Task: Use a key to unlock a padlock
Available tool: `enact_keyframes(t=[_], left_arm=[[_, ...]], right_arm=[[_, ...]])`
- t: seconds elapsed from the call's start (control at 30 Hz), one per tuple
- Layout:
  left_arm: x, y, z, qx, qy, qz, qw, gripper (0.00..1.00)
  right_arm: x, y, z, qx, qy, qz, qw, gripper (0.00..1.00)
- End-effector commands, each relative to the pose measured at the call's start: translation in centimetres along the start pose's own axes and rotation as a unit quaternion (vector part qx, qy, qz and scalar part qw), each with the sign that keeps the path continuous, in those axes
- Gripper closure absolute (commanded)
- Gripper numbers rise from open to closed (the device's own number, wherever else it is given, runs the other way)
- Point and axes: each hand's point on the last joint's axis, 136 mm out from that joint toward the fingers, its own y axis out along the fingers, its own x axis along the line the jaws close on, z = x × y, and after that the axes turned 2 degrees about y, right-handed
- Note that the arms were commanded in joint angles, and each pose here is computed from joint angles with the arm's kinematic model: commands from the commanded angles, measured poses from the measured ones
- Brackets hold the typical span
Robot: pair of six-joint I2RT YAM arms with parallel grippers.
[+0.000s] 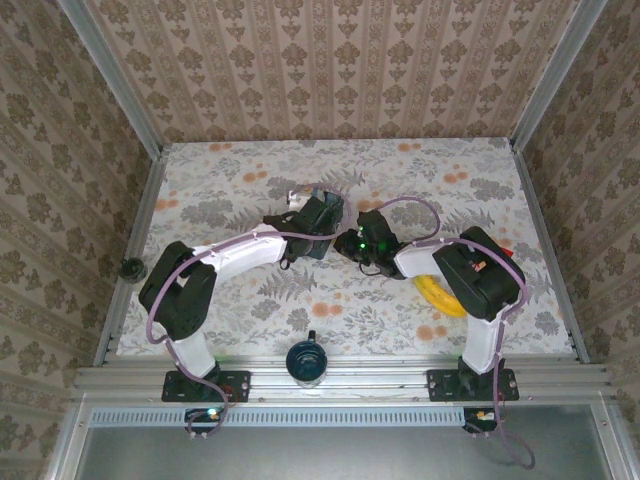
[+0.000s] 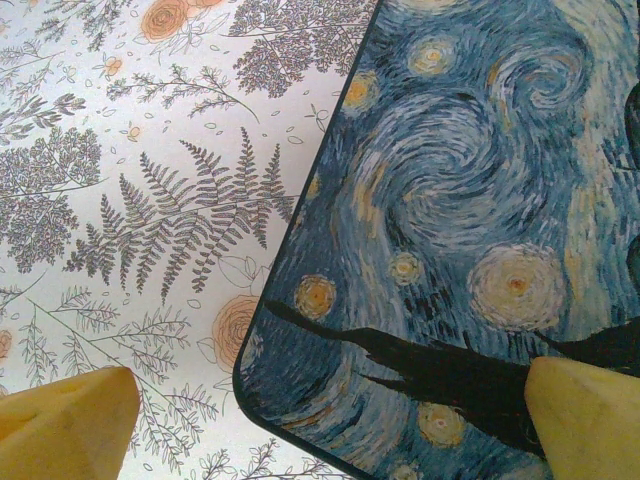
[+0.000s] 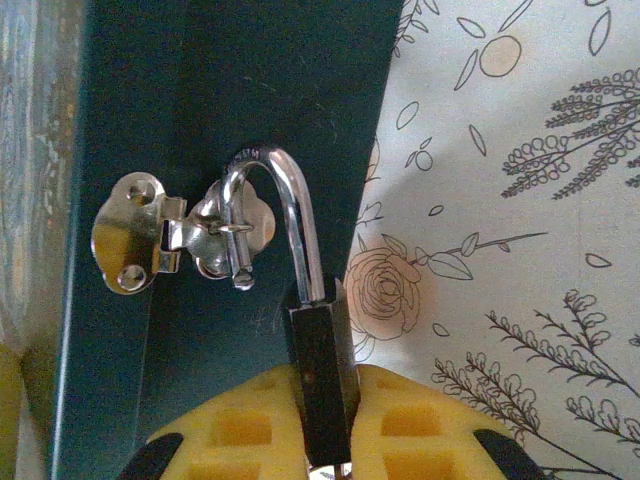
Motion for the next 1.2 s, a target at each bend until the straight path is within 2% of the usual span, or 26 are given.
enact_keyframes(t=[0.0, 1.17], left_arm=[[0.7, 0.0, 2.7, 0.042, 0.028, -0.004, 0.999, 0.00], [0.7, 0.1, 3.3, 0.048, 0.023, -0.004, 0.999, 0.00]], right_arm=[[0.4, 0.4, -1.8, -0.030, 0.016, -0.012, 0.999, 1.00], [1.3, 0.8, -3.7, -0.049, 0.036, -0.035, 0.998, 1.00]])
